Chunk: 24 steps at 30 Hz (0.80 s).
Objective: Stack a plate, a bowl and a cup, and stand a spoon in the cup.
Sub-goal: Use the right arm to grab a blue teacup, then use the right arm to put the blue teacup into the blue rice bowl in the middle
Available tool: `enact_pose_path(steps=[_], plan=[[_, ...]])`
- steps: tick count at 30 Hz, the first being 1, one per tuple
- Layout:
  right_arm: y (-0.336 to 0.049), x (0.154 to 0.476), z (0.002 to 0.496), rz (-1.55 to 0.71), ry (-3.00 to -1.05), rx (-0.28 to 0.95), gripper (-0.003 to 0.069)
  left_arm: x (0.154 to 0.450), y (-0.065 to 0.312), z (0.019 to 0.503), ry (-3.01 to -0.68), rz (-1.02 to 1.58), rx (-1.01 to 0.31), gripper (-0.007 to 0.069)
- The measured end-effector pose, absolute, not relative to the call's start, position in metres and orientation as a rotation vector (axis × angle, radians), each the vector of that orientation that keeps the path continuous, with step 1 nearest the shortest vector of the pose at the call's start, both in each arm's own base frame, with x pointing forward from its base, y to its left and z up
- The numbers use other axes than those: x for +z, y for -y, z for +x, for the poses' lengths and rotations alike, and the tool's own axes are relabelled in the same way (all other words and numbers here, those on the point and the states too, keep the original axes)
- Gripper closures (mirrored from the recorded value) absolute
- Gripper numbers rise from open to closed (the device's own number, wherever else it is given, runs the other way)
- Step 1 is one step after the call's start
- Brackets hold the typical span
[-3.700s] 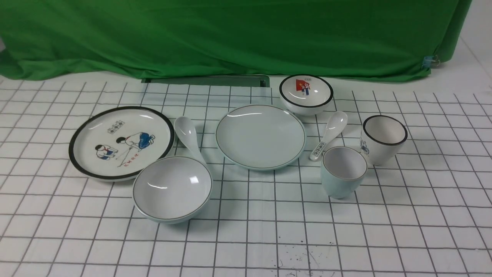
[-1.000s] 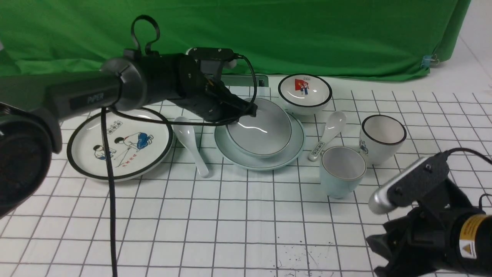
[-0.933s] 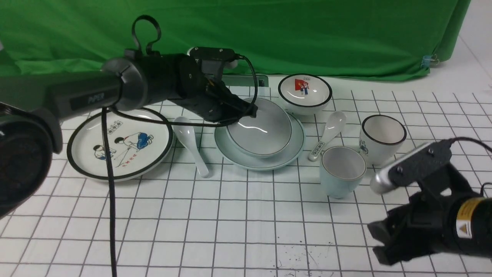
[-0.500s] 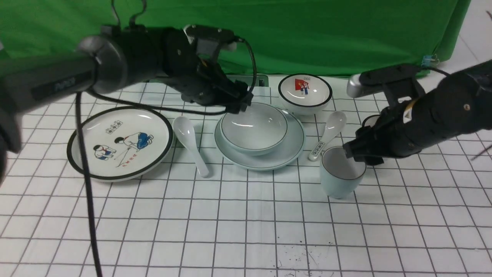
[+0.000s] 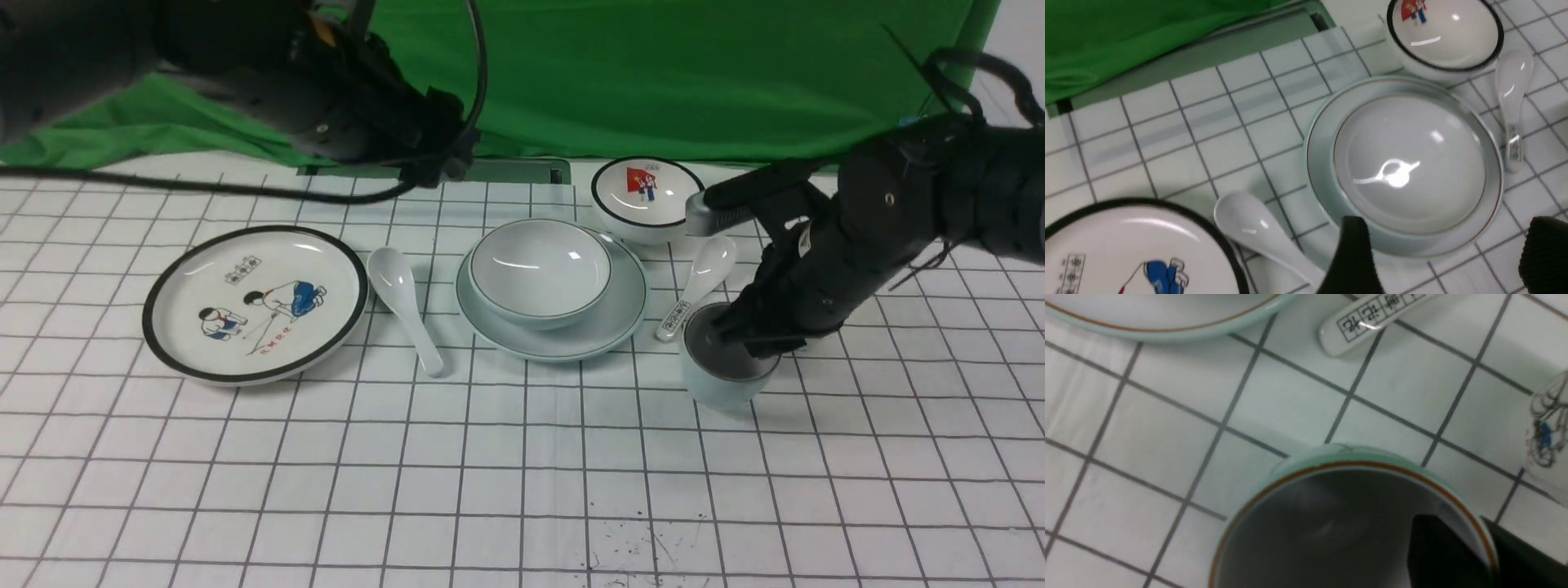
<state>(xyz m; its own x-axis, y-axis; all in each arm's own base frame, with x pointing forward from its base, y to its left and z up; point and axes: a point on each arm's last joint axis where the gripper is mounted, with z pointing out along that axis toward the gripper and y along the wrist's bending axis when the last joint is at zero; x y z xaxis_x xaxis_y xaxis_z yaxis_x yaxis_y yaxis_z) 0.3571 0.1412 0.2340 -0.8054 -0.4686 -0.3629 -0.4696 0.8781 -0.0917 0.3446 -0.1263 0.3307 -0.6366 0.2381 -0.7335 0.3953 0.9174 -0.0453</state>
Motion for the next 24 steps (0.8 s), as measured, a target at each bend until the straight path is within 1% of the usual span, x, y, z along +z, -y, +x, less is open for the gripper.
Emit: enact_pose_path(steps=[2, 3, 4, 5, 7, 8, 9, 10, 12, 14, 18, 21, 24], plan=[[-0.148, 0.261, 0.364, -0.717, -2.631, 0.005, 0.0570, 0.321, 0.122, 0.335, -2.287, 0.408, -0.261, 0.0182], [-0.149, 0.264, 0.365, -0.720, -2.625, 0.005, 0.0570, 0.320, 0.121, 0.334, -2.284, 0.403, -0.263, 0.0183], [-0.155, 0.277, 0.370, -0.729, -2.589, 0.010, 0.0570, 0.315, 0.120, 0.332, -2.281, 0.389, -0.264, 0.0185], [-0.168, 0.300, 0.378, -0.748, -2.514, 0.025, 0.0570, 0.301, 0.118, 0.329, -2.287, 0.365, -0.260, 0.0186], [-0.189, 0.311, 0.388, -0.774, -2.448, 0.047, 0.0570, 0.286, 0.117, 0.328, -2.311, 0.352, -0.250, 0.0186], [-0.190, 0.312, 0.390, -0.773, -2.443, 0.048, 0.0570, 0.284, 0.117, 0.328, -2.316, 0.351, -0.248, 0.0186], [-0.199, 0.313, 0.394, -0.779, -2.419, 0.059, 0.0570, 0.280, 0.116, 0.328, -2.327, 0.346, -0.247, 0.0186], [-0.213, 0.312, 0.404, -0.792, -2.400, 0.074, 0.0570, 0.272, 0.116, 0.331, -2.352, 0.323, -0.249, 0.0186], [-0.221, 0.311, 0.411, -0.780, -2.388, 0.088, 0.0570, 0.266, 0.117, 0.332, -2.374, 0.310, -0.253, 0.0186], [-0.234, 0.294, 0.429, -0.736, -2.423, 0.107, 0.0570, 0.258, 0.117, 0.335, -2.407, 0.276, -0.259, 0.0186], [-0.241, 0.270, 0.443, -0.720, -2.500, 0.097, 0.0570, 0.249, 0.117, 0.337, -2.445, 0.234, -0.269, 0.0186], [-0.244, 0.246, 0.449, -0.723, -2.579, 0.078, 0.0570, 0.242, 0.118, 0.340, -2.468, 0.213, -0.273, 0.0186], [-0.246, 0.238, 0.450, -0.721, -2.605, 0.097, 0.0569, 0.238, 0.118, 0.341, -2.479, 0.204, -0.273, 0.0188]])
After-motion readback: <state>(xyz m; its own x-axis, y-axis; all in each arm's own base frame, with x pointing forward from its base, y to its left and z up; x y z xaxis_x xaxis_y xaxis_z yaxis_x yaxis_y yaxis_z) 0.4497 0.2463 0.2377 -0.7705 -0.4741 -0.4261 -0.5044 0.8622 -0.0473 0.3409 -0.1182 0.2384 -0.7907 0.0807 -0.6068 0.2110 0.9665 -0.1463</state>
